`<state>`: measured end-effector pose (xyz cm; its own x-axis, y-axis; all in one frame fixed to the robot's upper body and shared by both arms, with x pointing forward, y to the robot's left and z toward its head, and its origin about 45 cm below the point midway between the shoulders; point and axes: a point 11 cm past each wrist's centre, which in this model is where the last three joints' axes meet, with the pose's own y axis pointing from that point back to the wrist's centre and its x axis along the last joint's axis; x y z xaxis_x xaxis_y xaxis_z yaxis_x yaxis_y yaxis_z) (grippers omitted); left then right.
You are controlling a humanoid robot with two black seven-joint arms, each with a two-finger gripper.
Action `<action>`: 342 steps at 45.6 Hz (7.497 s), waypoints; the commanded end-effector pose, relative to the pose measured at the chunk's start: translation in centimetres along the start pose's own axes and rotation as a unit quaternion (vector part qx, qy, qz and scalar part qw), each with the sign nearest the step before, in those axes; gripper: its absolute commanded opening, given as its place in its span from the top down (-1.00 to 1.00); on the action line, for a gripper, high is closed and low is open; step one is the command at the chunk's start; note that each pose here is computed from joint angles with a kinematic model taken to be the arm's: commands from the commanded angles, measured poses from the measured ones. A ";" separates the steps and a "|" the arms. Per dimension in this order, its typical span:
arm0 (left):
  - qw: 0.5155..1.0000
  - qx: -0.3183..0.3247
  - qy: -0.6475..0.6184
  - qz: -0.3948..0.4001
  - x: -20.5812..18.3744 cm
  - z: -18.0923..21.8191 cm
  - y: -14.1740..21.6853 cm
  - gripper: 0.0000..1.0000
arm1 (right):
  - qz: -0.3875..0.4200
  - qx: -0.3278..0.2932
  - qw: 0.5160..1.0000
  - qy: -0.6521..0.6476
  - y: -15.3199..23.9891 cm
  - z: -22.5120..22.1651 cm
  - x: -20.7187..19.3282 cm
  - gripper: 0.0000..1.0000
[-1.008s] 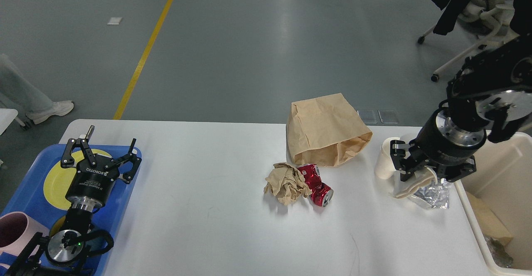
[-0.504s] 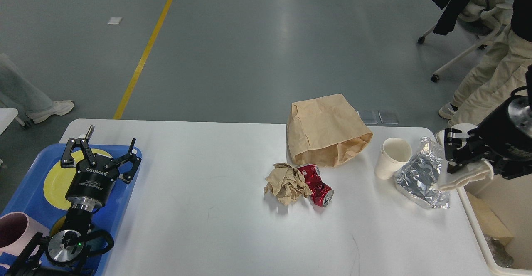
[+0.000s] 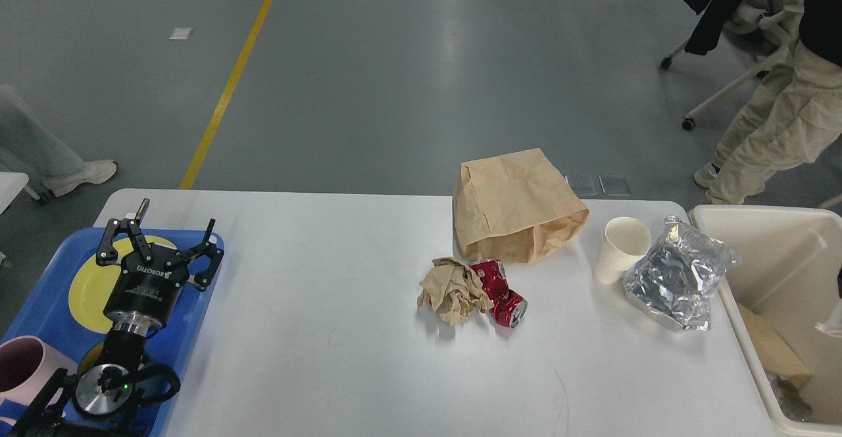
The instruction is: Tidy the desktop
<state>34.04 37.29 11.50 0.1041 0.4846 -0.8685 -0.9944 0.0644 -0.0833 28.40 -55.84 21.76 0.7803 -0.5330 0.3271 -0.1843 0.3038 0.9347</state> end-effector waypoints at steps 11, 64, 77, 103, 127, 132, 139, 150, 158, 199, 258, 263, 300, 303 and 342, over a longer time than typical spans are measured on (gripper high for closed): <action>1.000 0.000 0.000 0.000 0.0 0.0 0.0 -0.93 | 0.056 -0.037 0.998 0.001 -12.9 2.9 -5.4 1.00; 1.000 -0.001 0.001 0.000 0.0 0.1 0.0 -0.93 | 0.212 -0.071 0.975 0.020 -17.7 1.5 -10.8 -1.00; 1.000 -0.001 0.001 0.000 0.0 0.1 0.0 -0.93 | 0.199 -0.071 0.977 0.009 -17.4 1.7 -10.3 -1.00; 1.000 0.000 0.000 0.000 0.0 0.0 0.0 -0.93 | 0.082 -0.070 0.988 0.106 0.7 -3.8 -0.7 -1.00; 1.000 0.000 0.000 0.000 0.0 0.0 0.0 -0.93 | -0.011 0.011 0.943 0.331 23.8 -21.7 -4.2 -1.00; 1.000 0.000 0.001 0.000 0.0 0.0 0.0 -0.93 | -0.007 0.052 0.932 0.358 26.4 -23.9 -7.0 -1.00; 1.000 -0.001 0.000 0.001 0.0 0.0 0.0 -0.93 | 0.015 0.075 0.925 0.373 27.5 -25.6 -7.7 -1.00; 1.000 0.000 0.000 0.000 0.0 0.0 0.0 -0.93 | 0.038 0.098 0.928 0.357 26.8 -26.6 -7.5 -1.00; 1.000 0.000 0.000 0.000 0.0 0.0 0.0 -0.93 | 0.008 0.177 0.951 0.253 22.4 -29.9 -7.8 -1.00; 1.000 0.000 0.001 0.000 0.0 0.0 0.0 -0.93 | -0.019 0.325 0.913 -0.246 -6.7 -36.3 -12.1 -1.00; 1.000 0.000 0.000 0.000 0.0 0.0 0.0 -0.93 | 0.036 0.391 0.885 -0.249 -5.8 -39.5 -13.0 -0.18; 1.000 0.000 0.000 0.000 0.0 0.0 0.0 -0.93 | 0.037 0.390 0.886 -0.250 -5.9 -39.4 -13.1 -0.21; 1.000 0.001 0.000 0.000 0.0 0.0 0.0 -0.93 | 0.034 0.391 0.887 -0.243 -5.9 -39.8 -13.6 0.15; 1.000 0.001 0.000 0.000 0.0 0.0 0.0 -0.93 | 0.035 0.391 0.887 -0.243 -5.9 -39.7 -13.6 0.15; 1.000 0.000 0.001 0.000 0.0 0.0 0.0 -0.93 | 0.022 0.378 0.895 -0.237 -6.3 -39.3 -13.8 1.00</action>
<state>34.04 37.28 11.51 0.1046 0.4842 -0.8687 -0.9944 0.0653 -0.0833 42.14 -19.32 5.79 0.4532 -0.8647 0.2167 -0.6993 -0.1940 0.6880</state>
